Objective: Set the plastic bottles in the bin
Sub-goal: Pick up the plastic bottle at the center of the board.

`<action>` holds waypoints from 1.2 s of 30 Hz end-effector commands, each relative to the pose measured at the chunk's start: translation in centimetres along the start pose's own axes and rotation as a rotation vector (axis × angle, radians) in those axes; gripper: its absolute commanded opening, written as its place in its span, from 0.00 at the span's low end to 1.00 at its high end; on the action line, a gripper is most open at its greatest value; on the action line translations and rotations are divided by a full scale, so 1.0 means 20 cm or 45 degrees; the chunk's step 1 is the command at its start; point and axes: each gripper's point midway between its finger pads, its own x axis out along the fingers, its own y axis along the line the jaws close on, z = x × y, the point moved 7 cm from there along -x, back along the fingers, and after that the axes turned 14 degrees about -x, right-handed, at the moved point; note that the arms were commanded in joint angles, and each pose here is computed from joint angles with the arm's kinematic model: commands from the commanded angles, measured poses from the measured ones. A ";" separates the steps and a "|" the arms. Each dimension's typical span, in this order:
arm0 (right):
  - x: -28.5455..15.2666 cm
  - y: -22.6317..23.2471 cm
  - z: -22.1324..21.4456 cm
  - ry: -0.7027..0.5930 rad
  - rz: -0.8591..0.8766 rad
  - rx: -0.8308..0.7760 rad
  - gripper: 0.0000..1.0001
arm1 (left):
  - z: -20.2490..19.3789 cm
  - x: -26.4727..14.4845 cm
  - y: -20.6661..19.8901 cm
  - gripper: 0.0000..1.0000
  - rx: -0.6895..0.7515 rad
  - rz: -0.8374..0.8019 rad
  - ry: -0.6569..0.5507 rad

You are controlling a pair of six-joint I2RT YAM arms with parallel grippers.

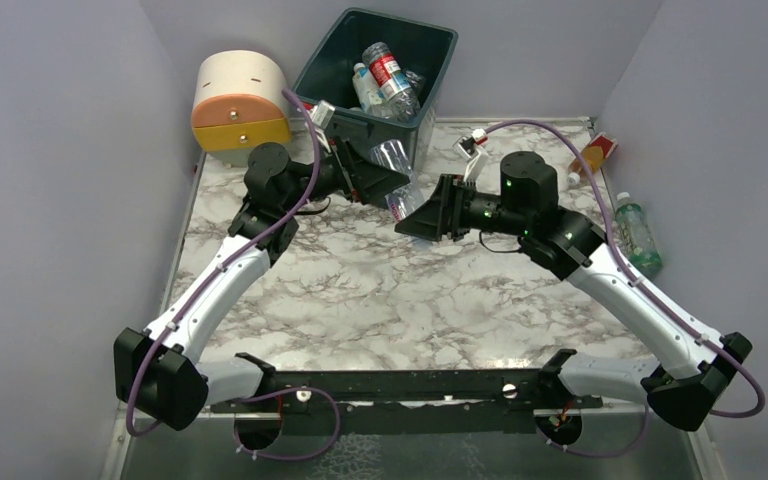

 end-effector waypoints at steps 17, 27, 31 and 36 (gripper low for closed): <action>0.02 0.03 -0.01 -0.027 0.038 -0.028 0.58 | 0.02 0.04 0.02 0.56 -0.031 -0.020 -0.029; -0.15 -0.01 0.02 -0.064 -0.260 -0.091 0.99 | 0.09 0.09 0.00 0.56 0.009 -0.038 -0.052; -0.25 -0.01 0.04 -0.089 -0.382 -0.104 0.99 | 0.14 0.13 0.00 0.56 0.033 -0.043 -0.062; -0.33 -0.03 -0.02 -0.098 -0.462 -0.092 0.99 | 0.32 0.18 -0.10 0.56 0.114 -0.098 -0.122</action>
